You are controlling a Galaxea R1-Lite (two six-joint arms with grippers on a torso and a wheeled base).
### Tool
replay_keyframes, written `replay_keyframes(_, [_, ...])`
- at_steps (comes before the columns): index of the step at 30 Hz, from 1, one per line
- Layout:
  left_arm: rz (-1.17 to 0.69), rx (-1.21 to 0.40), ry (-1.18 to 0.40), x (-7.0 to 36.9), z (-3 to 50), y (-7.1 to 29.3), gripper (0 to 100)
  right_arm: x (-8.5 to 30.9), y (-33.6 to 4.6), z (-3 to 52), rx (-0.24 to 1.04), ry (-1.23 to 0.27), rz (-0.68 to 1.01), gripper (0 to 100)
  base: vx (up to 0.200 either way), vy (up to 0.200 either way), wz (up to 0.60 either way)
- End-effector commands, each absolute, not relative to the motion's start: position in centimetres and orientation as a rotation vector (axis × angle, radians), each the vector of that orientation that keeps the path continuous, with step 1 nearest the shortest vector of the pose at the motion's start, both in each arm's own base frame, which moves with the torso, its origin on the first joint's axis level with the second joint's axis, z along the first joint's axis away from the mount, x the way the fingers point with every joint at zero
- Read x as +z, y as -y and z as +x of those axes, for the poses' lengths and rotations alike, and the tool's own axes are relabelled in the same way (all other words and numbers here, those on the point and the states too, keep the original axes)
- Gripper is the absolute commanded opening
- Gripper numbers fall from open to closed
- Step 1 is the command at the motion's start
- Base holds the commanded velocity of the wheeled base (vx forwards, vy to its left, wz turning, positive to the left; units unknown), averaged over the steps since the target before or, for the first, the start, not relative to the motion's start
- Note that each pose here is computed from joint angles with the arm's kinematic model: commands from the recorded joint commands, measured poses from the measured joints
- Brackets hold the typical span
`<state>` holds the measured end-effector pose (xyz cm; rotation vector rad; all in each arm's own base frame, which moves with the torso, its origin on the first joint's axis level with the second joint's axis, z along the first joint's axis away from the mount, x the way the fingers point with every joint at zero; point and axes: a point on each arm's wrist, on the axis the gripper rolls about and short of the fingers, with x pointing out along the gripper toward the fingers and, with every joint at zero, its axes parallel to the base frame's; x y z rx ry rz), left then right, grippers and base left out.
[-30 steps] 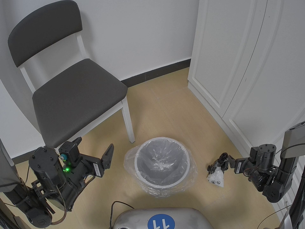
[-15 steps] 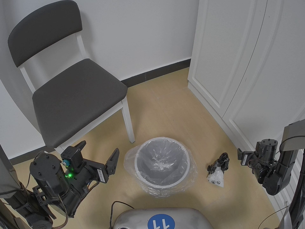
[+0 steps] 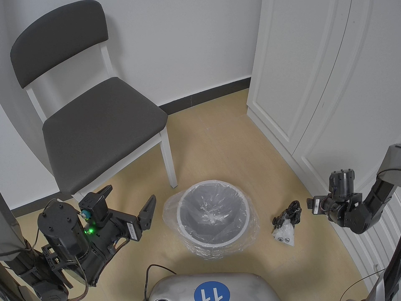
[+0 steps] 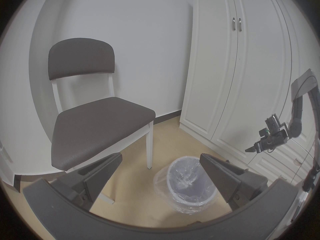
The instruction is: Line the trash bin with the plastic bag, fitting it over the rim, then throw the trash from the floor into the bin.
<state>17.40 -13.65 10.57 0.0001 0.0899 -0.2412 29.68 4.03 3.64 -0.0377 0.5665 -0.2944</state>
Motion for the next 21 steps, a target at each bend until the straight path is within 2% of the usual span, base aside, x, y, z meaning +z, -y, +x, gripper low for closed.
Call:
replay_keyframes(1, [-0.010,-0.231,-0.069,11.2,17.1,13.2,100,16.2,-5.6,32.2,-0.266,-0.570,0.177,100,0.000,0.000,0.00])
replay_keyframes(5, [-0.025,-0.221,-0.052,11.7,16.6,12.4,100,16.8,-5.7,30.5,-0.250,-0.628,0.164,100,0.000,0.000,0.00])
replay_keyframes(9, [-0.010,-0.204,-0.073,11.3,16.1,11.6,100,14.9,-5.9,32.0,-0.163,-0.685,0.219,100,0.000,0.000,0.00])
replay_keyframes(12, [0.006,-0.186,-0.115,10.5,15.5,10.8,100,13.7,-6.7,33.0,-0.163,-0.688,0.278,100,0.000,0.000,0.00])
replay_keyframes(18, [-0.087,-0.155,-0.133,10.3,15.6,10.3,100,13.7,-6.9,33.4,-0.141,-0.684,0.307,100,0.000,0.000,0.00])
replay_keyframes(21, [-0.086,-0.091,-0.142,10.1,16.3,9.4,100,13.5,-6.7,33.2,-0.070,-0.719,0.347,100,0.000,0.000,0.00])
